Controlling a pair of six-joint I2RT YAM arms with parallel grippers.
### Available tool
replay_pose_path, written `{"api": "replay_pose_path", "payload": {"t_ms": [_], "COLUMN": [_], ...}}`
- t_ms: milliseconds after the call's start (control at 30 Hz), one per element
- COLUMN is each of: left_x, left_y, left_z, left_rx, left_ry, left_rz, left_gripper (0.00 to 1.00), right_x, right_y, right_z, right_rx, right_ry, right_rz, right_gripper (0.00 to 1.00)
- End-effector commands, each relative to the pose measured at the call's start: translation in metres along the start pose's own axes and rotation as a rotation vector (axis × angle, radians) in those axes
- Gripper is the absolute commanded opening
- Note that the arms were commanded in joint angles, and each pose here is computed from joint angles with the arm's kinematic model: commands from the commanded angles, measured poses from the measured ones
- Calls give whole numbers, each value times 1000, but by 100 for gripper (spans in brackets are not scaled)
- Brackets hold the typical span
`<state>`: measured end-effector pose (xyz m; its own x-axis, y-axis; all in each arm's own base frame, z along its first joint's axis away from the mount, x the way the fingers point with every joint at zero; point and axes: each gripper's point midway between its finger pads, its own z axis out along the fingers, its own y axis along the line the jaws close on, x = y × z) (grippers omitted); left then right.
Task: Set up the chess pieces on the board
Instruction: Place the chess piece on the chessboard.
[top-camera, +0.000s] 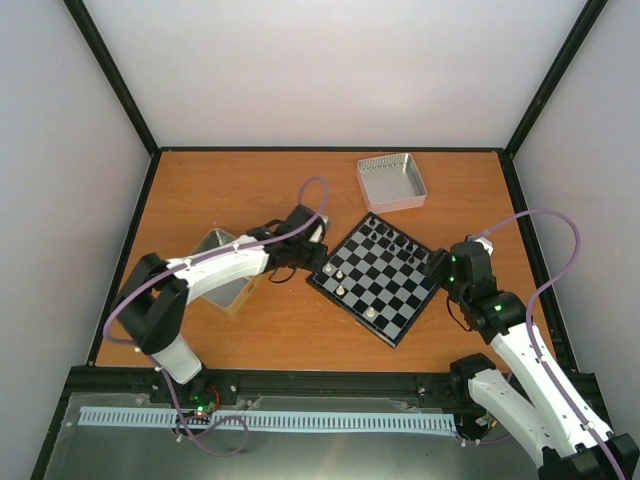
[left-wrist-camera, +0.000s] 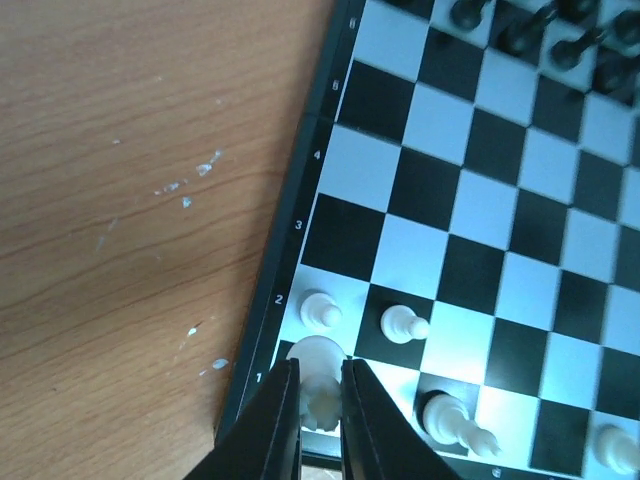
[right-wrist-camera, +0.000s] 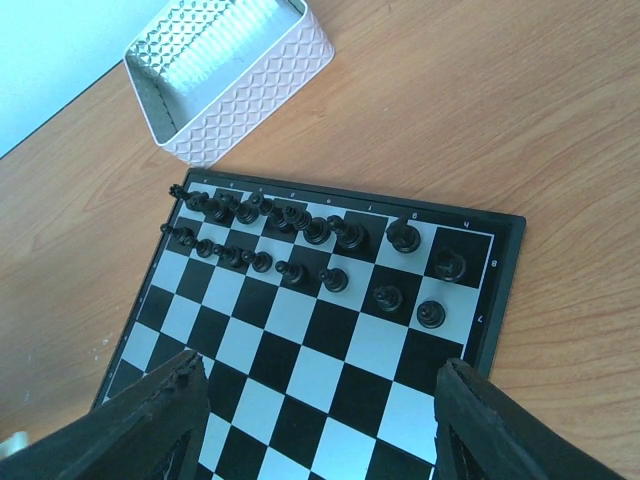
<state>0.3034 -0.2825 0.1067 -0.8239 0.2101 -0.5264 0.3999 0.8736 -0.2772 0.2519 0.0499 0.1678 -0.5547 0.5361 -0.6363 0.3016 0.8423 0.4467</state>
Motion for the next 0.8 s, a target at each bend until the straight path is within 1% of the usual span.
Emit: {"api": "replay_pose_path", "payload": {"t_ms": [0,67,133,333,600,767], "left_x": [8,21,28,36,35,35], "left_y": [1,2,4,10,-4,-17], "left_z": [13,23,27,26,32,35], "left_rx": [-175,-215,-244,-281,-203,-128], "left_ry": [63,116,144,168,179,180], "left_rz": [82,97,98,68,74,95], "left_gripper": [1,1,1,0,1,4], "right_x": [3,3,3,3,5,5], "right_y": [-2,-3,-3,-4,-3,-5], "right_z": [1,1,1,1,3,2], "right_rx": [2,4,5,6,4,7], "right_ry": [-3,-1,-2,-4,4,2], "right_rz": [6,5,3,-1,1,0], "right_gripper": [62,62,62,62,62,62]}}
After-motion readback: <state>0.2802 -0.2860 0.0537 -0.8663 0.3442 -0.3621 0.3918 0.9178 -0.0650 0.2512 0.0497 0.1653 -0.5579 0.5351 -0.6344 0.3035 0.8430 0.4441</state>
